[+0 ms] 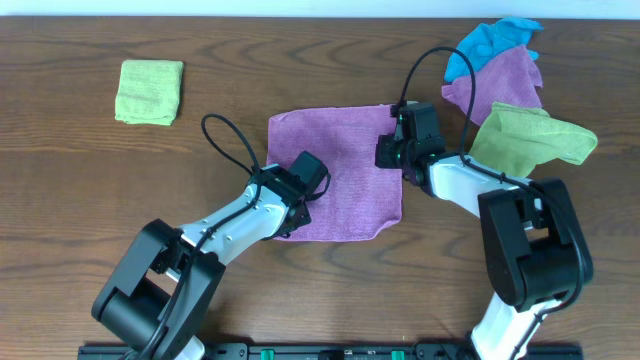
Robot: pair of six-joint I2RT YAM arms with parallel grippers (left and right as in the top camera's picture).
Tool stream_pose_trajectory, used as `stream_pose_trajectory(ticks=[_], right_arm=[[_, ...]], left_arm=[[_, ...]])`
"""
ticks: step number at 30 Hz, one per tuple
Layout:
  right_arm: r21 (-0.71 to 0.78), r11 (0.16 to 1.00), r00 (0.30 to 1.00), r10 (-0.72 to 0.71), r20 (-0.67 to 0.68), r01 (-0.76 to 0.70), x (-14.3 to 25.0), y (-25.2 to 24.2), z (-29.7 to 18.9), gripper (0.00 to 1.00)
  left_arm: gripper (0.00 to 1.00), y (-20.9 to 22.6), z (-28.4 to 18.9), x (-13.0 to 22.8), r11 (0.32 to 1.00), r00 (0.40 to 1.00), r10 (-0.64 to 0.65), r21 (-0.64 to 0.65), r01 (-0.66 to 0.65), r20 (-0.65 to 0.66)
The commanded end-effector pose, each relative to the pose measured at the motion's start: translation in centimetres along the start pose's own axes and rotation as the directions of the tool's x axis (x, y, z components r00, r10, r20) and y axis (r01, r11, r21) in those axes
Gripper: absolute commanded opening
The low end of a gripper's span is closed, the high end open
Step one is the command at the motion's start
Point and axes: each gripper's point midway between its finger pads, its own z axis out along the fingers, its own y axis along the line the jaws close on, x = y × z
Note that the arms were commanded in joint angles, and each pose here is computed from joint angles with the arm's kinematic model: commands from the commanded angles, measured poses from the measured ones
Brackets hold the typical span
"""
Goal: Fold the cloth
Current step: 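Move both grippers to the near corners of the purple cloth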
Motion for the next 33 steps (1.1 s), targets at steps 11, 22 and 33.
stream_pose_trajectory(ticks=[11,22,33], right_arm=[[-0.037,0.999,0.994,-0.003,0.112,0.008,-4.0,2.0,-11.5,0.01],[-0.253,0.966,0.991,0.027,-0.134,-0.061,3.9,5.5,-23.3,0.36],[-0.202,0.963,0.923,0.095,-0.372,-0.180,9.9,4.2,-23.0,0.49]], left_arm=[[0.06,1.7,0.6,1.6,0.999,0.998,-0.022,-0.032,0.020,-0.061],[0.30,2.0,-8.0,0.0,0.990,0.997,-0.046,0.138,0.036,0.069],[0.59,4.6,-9.3,0.8,0.984,0.999,0.024,0.174,-0.027,0.022]])
